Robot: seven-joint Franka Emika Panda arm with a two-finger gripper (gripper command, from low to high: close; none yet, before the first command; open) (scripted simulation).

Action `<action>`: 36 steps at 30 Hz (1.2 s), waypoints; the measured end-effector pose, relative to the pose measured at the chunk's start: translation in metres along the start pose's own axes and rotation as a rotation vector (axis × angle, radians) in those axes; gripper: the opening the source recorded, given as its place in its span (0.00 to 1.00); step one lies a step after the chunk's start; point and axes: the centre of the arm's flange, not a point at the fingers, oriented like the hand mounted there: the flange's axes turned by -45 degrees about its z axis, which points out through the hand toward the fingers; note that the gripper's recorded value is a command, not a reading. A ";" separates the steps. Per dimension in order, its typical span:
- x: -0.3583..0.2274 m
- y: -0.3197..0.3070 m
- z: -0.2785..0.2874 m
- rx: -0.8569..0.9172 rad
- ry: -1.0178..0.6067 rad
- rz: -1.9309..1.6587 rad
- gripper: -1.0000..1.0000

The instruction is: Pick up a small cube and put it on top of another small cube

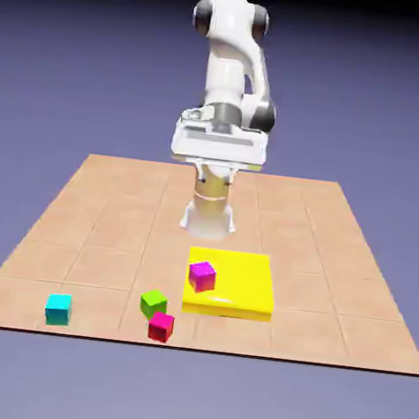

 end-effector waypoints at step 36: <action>-0.186 0.096 0.227 -0.503 -0.407 0.764 0.50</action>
